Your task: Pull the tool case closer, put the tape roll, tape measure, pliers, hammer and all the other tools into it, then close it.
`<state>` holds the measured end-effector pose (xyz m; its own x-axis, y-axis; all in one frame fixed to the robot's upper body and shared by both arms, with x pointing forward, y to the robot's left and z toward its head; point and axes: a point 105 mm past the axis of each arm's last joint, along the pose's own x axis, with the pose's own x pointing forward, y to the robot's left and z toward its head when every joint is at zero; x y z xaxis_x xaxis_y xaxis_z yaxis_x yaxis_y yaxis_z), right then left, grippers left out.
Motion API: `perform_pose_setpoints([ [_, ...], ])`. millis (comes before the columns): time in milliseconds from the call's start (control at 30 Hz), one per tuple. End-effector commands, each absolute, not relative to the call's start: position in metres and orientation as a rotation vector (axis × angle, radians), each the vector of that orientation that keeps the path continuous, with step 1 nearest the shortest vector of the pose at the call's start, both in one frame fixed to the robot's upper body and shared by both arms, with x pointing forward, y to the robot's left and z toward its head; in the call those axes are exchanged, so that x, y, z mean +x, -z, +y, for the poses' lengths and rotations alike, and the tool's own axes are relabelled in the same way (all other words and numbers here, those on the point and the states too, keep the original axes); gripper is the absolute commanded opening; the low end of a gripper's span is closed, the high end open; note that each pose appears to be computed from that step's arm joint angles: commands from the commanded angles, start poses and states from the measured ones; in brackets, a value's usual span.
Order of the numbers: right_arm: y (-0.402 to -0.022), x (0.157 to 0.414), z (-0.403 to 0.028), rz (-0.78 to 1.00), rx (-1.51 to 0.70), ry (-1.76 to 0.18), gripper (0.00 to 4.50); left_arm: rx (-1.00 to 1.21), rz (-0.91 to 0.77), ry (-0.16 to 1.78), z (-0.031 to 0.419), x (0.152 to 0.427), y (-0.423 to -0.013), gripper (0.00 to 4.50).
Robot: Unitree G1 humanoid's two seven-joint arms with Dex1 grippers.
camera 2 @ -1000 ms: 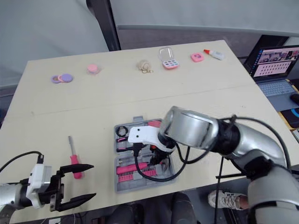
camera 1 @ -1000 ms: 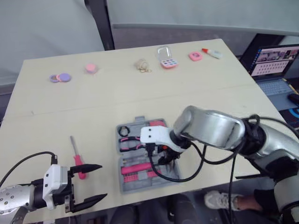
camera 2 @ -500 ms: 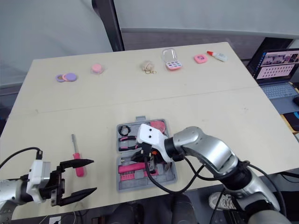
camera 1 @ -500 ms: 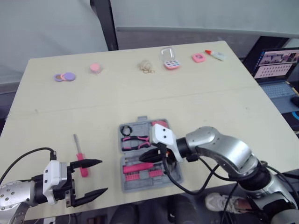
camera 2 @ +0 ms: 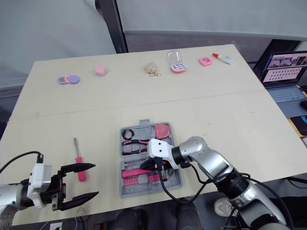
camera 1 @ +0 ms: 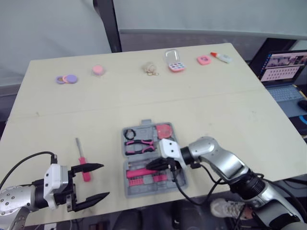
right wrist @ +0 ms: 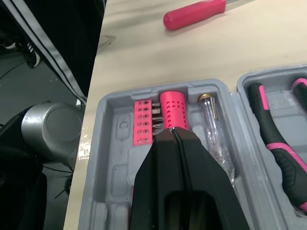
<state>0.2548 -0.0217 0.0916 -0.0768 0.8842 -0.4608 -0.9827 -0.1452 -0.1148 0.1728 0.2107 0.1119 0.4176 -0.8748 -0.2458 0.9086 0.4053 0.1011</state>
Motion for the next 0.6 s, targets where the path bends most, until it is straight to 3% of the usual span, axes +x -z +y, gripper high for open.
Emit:
perform_pose_setpoints([
  [33,-0.089,0.252,-0.019,0.237,-0.496,-1.668,0.04,0.259,0.151,1.135,0.21,0.17,-0.116,4.5],
  [600,-0.06,0.264,-0.032,0.32,-0.556,-1.603,0.04,0.253,0.158,1.144,0.209,0.167,-0.114,4.5],
])
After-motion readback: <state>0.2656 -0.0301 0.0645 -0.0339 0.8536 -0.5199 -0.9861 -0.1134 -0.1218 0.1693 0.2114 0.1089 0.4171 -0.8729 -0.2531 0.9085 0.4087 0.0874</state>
